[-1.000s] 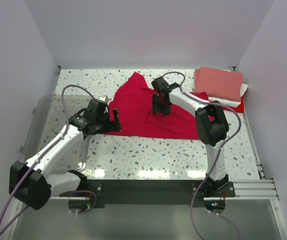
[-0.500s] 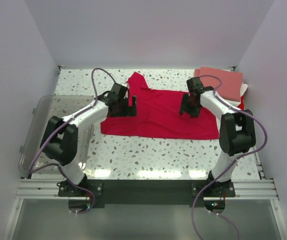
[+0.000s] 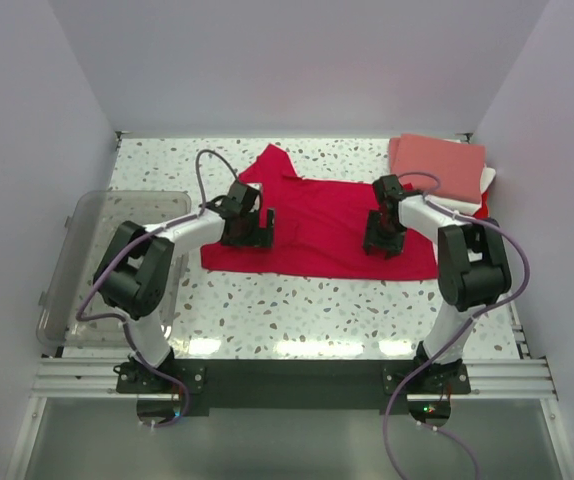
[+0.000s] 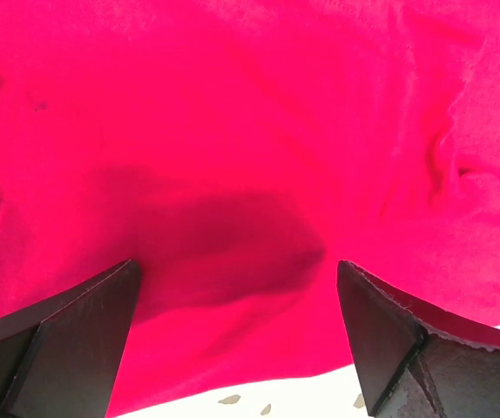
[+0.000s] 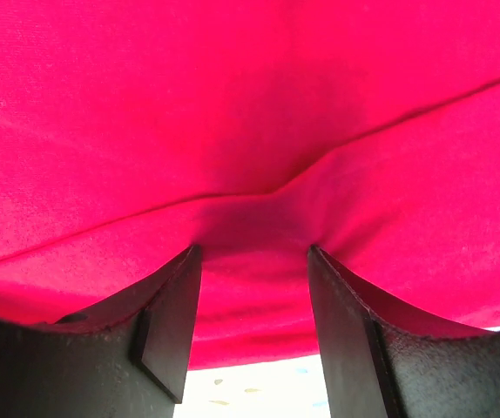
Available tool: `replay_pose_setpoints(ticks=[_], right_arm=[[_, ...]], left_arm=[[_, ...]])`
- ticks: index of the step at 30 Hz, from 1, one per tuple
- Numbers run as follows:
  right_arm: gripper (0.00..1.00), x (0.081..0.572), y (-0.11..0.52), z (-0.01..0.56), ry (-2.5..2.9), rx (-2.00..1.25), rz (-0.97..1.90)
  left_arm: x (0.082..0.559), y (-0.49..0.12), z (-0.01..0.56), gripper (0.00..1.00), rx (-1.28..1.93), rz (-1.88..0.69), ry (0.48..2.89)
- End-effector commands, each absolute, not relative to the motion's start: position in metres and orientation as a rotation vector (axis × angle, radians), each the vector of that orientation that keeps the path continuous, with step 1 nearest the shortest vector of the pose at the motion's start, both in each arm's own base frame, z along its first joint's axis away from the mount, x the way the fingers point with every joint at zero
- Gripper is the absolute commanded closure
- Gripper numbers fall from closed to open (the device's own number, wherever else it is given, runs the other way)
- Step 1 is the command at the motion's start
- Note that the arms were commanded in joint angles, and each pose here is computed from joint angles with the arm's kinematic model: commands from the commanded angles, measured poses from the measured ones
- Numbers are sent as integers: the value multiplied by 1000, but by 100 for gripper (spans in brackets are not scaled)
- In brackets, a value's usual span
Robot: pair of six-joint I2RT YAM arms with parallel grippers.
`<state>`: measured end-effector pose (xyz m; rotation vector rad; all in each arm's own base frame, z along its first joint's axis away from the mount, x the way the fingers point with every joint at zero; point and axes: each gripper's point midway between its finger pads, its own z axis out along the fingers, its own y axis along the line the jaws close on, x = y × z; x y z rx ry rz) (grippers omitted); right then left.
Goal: Fold and stack the t-shirts
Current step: Fold the tshirt
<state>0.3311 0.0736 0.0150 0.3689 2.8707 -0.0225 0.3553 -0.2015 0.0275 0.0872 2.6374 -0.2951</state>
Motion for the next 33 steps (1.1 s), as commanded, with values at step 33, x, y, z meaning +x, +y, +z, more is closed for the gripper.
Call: replay_pose_setpoints(ticks=[33], right_arm=[[41, 261, 63, 86, 2837, 568, 53]], left_arm=[[315, -211, 91, 0, 80, -317, 2573]])
